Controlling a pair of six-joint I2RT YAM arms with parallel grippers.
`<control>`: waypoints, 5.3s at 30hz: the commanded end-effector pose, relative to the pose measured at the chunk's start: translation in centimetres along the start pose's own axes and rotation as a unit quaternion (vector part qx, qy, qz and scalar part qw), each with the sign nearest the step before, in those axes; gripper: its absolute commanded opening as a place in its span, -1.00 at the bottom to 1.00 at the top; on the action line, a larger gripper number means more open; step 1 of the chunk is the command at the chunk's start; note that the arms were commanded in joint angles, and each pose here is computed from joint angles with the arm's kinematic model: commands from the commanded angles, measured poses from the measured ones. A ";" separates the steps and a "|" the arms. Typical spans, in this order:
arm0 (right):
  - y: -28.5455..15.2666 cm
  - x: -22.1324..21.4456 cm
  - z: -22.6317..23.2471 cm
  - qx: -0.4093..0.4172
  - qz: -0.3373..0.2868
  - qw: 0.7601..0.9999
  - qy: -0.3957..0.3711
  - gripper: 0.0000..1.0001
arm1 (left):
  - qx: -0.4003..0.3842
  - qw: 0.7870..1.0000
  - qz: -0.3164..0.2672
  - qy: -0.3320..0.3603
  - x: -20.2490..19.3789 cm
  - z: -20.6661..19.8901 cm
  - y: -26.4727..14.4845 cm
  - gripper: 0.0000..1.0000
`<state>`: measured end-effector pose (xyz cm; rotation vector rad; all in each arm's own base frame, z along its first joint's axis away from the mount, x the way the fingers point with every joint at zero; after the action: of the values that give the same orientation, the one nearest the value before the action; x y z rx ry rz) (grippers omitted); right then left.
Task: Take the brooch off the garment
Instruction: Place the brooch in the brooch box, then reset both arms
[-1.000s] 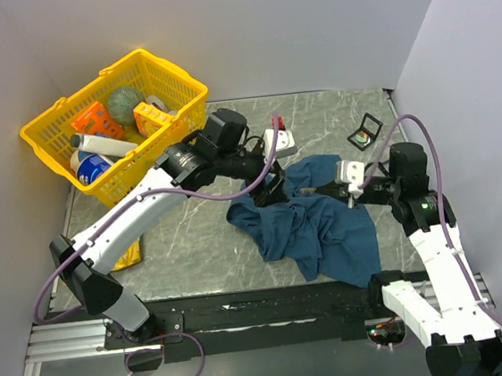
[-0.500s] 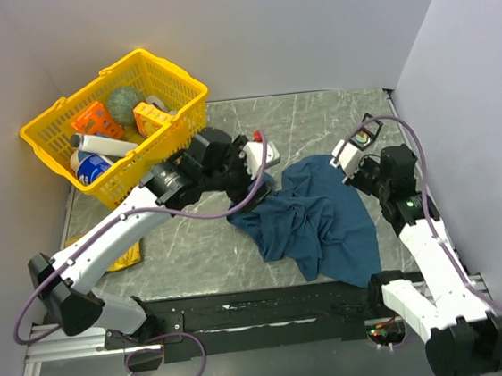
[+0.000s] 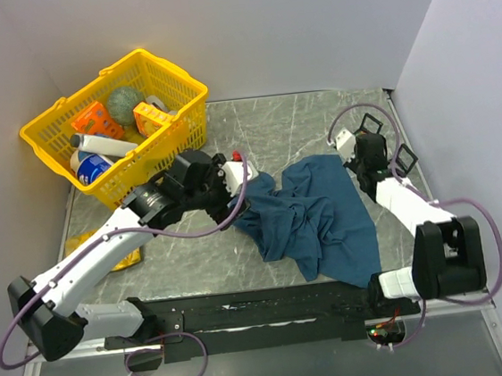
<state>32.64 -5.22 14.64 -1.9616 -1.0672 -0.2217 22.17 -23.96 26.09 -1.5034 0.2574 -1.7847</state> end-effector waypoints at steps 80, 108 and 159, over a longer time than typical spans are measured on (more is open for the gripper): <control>11.2 -6.2 -5.4 -0.138 0.033 0.989 0.045 -1.00 | -0.039 0.989 -0.044 -0.135 -1.7 7.2 -8.6 0.92; 10.9 -6.5 -4.5 -0.101 0.038 0.993 0.056 -0.24 | -0.044 0.988 -0.051 -0.139 -1.6 7.3 -8.8 0.93; -34.5 8.3 0.2 0.342 -0.444 0.823 0.093 1.00 | 0.295 0.932 -0.145 -0.153 2.5 11.3 -19.4 0.92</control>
<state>12.20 8.10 40.18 -0.7607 -1.6376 -0.4488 23.67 -9.81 42.10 -1.4273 -0.5402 -1.6604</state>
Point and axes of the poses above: each gripper's point midway between its finger pads, its own y axis out along the fingers, its own z axis along the line the jaws close on, x = y × z, the point moved 4 cm from there along -y, back along the fingers, and after that the axes turned 8 degrees about y, right-handed, at the moved point
